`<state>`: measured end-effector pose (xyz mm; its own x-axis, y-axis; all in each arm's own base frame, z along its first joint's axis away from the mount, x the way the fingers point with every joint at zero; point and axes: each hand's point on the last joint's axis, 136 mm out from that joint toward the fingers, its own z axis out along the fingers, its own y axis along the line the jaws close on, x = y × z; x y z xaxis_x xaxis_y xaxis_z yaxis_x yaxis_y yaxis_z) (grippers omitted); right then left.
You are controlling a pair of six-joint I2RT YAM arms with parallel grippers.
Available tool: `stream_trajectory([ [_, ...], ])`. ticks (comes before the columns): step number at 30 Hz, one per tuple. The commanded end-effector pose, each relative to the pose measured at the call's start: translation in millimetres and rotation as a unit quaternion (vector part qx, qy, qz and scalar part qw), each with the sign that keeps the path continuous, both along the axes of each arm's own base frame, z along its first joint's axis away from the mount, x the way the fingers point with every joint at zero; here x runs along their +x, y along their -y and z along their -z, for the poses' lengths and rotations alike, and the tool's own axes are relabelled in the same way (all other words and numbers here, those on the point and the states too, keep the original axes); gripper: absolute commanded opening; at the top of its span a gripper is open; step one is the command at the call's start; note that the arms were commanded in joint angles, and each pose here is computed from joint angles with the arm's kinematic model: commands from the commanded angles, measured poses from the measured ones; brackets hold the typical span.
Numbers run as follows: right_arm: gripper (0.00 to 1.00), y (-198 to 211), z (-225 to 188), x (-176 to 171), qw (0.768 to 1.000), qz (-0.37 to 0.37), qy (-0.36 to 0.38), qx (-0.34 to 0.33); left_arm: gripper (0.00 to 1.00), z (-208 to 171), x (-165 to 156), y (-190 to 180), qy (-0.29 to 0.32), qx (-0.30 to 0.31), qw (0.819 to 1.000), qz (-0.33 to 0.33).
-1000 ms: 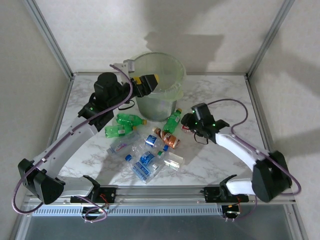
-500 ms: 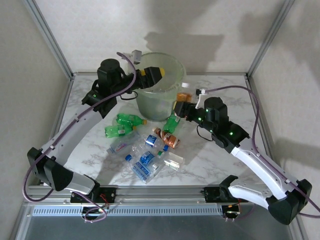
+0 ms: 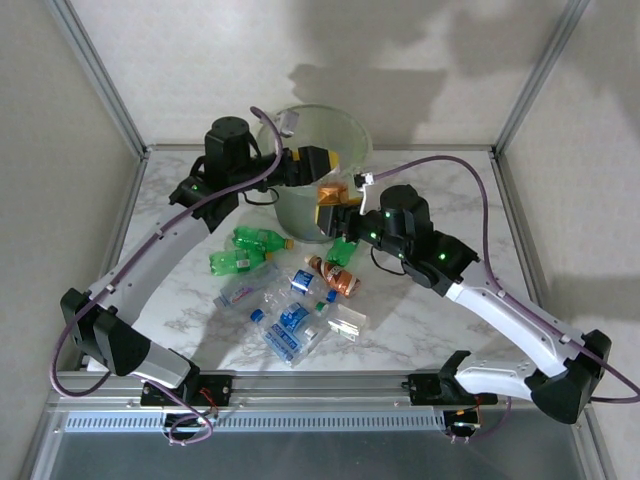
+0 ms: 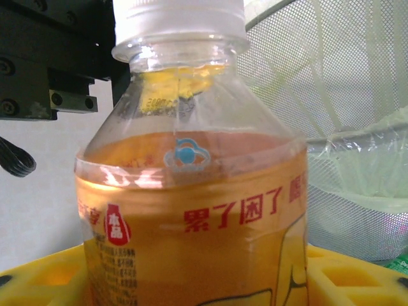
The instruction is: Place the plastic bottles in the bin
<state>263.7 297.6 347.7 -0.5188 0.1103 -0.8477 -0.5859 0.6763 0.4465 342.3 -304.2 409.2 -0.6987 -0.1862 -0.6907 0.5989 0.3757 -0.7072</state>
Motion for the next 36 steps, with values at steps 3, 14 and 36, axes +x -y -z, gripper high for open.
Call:
stream_trajectory([
  [3,0.55,-9.7,-11.7,-3.7,1.0,-0.013,0.014,-0.007,0.77,-6.0,-7.1,5.4,0.019,0.003,1.0,0.024],
  [14,0.56,-11.8,-7.7,0.9,1.0,0.0,0.009,-0.013,0.62,-5.3,-9.5,2.5,0.029,0.007,0.999,0.021],
  [36,0.55,-9.3,-16.7,1.8,1.0,0.009,0.016,0.005,0.45,11.9,-9.1,3.7,0.018,0.025,0.999,0.027],
])
